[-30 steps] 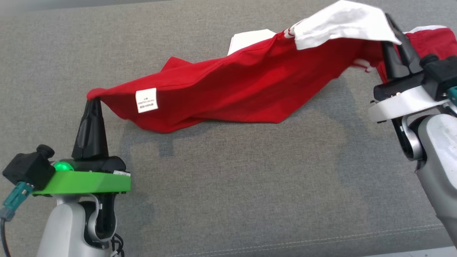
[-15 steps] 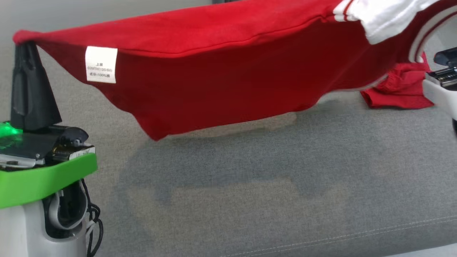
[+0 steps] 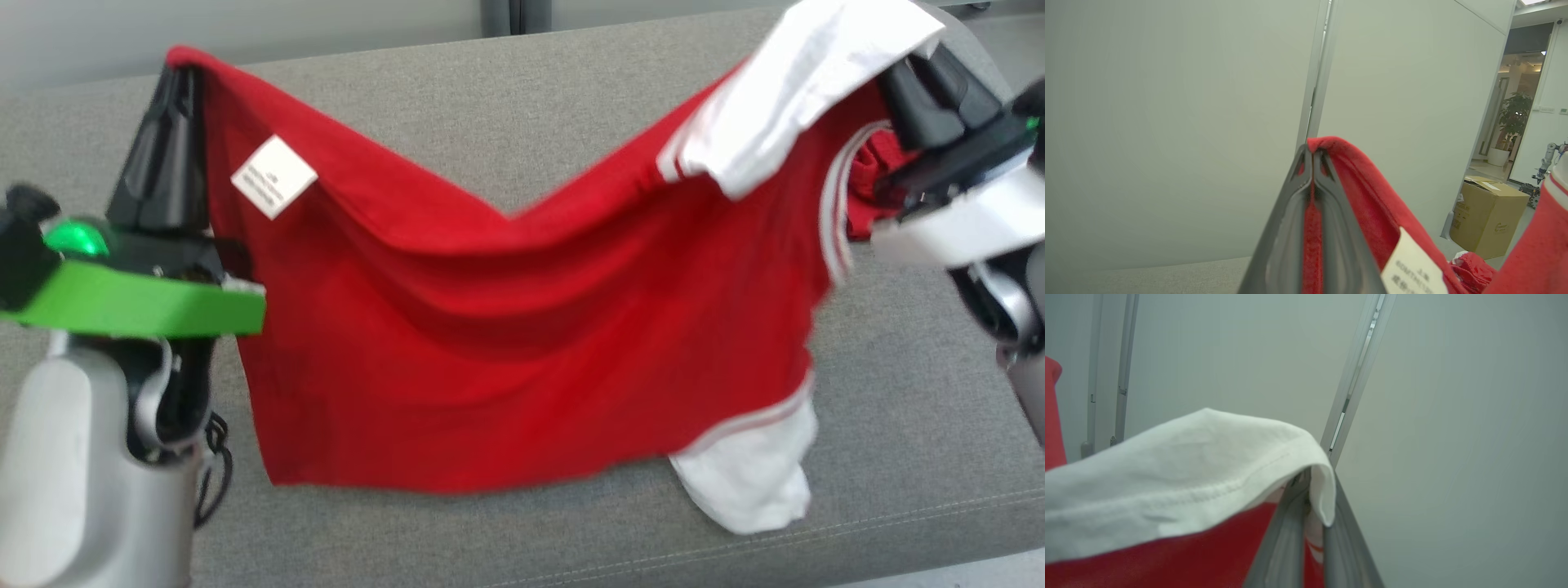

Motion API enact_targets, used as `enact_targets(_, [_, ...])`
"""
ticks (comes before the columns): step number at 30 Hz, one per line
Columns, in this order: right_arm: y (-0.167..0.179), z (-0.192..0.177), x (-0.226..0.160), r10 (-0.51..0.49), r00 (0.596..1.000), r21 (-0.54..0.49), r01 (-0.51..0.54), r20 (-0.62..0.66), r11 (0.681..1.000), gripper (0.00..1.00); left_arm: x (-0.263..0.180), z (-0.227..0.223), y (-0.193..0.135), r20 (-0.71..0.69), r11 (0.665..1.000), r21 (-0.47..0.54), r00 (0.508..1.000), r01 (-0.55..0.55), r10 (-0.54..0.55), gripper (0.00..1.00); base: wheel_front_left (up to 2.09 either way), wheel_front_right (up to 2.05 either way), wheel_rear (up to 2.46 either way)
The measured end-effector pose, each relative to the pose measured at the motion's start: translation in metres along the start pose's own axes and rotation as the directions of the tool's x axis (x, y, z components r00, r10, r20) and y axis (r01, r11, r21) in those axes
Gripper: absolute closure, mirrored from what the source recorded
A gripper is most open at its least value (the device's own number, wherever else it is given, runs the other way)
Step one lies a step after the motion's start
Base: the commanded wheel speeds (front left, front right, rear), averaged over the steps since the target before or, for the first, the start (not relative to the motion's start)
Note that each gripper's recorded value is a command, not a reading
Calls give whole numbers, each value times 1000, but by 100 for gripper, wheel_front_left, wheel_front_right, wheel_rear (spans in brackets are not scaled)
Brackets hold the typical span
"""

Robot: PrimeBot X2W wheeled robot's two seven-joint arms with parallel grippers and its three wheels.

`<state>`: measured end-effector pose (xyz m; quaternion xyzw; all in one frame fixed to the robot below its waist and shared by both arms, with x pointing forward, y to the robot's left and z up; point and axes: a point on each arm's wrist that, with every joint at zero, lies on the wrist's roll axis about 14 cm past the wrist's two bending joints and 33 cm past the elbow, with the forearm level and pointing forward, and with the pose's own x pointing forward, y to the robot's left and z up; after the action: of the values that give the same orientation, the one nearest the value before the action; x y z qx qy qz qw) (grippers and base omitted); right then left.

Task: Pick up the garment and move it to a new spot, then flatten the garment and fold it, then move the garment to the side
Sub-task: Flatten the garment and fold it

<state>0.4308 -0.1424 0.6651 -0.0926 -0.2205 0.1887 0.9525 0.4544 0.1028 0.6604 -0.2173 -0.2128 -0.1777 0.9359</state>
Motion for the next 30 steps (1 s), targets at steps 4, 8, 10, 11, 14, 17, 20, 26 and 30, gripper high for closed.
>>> enact_targets(4, [-35, 23, 48, -27, 998, -117, 34, 55, 993, 100, 38, 13, 18, 22, 998, 64, 1000, -19, 17, 100, 0, 0, 0])
enact_targets(8, [-86, 179, 74, -131, 837, -171, 257, 530, 951, 100, 86, 117, -12, 331, 993, 104, 940, 50, -82, 100, 0, 0, 0])
enact_targets(10, [-81, 194, 75, -92, 812, -193, 245, 576, 950, 100, 89, 148, -22, 416, 990, 118, 902, 72, -115, 100, 0, 0, 0])
enact_targets(11, [-73, 184, 79, -68, 834, -201, 210, 548, 957, 100, 89, 150, -22, 421, 991, 113, 900, 73, -114, 100, 0, 0, 0])
enact_targets(14, [-43, 106, 85, 3, 939, -187, 66, 343, 980, 100, 87, 110, -8, 308, 996, 73, 949, 51, -71, 100, 0, 0, 0])
enact_targets(17, [-18, -8, 60, 26, 1000, -81, -25, 16, 996, 100, 63, 19, 23, 51, 999, 6, 998, -40, 39, 100, 0, 0, 0])
enact_targets(20, [11, -100, 13, 56, 967, 61, -42, -250, 997, 100, 11, -67, 54, -199, 985, -29, 967, -170, 161, 100, 0, 0, 0])
enact_targets(26, [55, -195, -53, 105, 852, 219, 12, -514, 976, 100, -95, -181, 89, -534, 929, -4, 786, -370, 311, 100, 0, 0, 0])
enact_targets(30, [55, -215, -67, 94, 828, 228, 42, -553, 973, 100, -115, -206, 92, -587, 917, 4, 742, -400, 326, 100, 0, 0, 0])
